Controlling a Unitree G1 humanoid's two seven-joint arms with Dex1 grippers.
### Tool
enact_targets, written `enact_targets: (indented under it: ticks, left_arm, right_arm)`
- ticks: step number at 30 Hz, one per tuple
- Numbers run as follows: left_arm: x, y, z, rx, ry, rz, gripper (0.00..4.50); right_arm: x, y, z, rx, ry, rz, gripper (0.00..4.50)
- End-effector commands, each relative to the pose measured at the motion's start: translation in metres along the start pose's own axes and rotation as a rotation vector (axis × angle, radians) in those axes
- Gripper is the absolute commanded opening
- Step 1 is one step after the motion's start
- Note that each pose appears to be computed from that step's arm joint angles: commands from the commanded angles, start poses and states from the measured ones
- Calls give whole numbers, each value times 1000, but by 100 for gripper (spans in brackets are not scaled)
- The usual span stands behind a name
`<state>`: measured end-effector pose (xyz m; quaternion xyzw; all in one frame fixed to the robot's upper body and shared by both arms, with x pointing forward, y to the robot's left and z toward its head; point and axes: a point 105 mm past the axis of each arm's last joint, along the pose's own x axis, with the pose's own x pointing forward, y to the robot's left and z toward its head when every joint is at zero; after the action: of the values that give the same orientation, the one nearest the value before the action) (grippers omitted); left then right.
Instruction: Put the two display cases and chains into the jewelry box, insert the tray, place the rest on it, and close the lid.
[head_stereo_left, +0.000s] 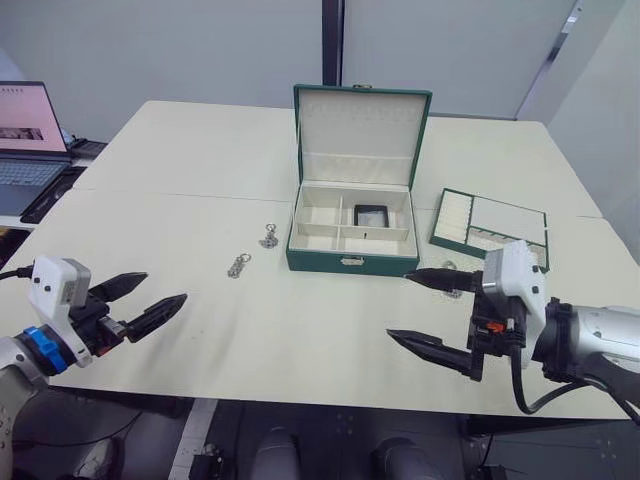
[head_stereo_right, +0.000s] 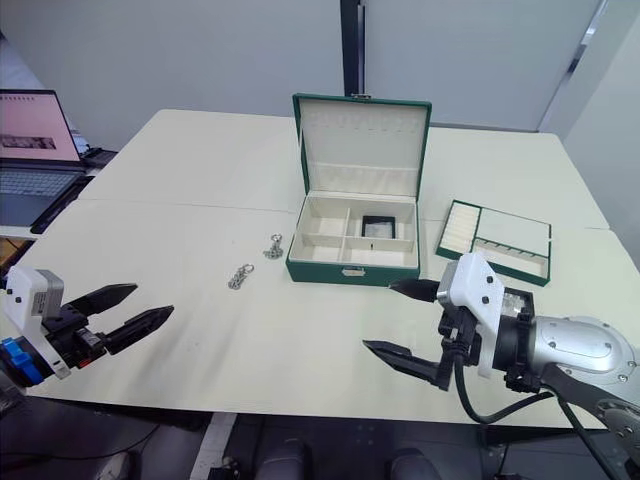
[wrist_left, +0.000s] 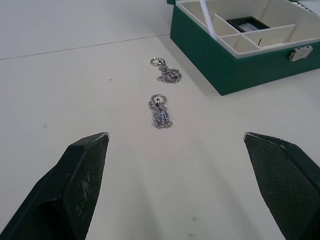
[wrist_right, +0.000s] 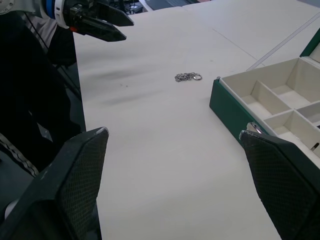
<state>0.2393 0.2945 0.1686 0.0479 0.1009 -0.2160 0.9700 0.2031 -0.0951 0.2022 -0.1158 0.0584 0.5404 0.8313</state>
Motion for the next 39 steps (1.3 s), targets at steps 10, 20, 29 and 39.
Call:
enact_targets:
  ticks: [10,20,29,39]
  left_arm:
    - [63,-11,-4,-11,-5,198,448]
    - [106,-16,-30,-35,20,216,448]
    - [126,-18,-40,-18,35,186,448]
    - [144,-23,-44,-18,41,159,448]
  right_arm:
    - [2,-4,0,-48,-30,-9,450]
    - [3,-15,10,-89,-14,-20,450]
    - [7,-21,21,-103,-10,-37,450]
    - [7,-21,22,-98,-2,-61,450]
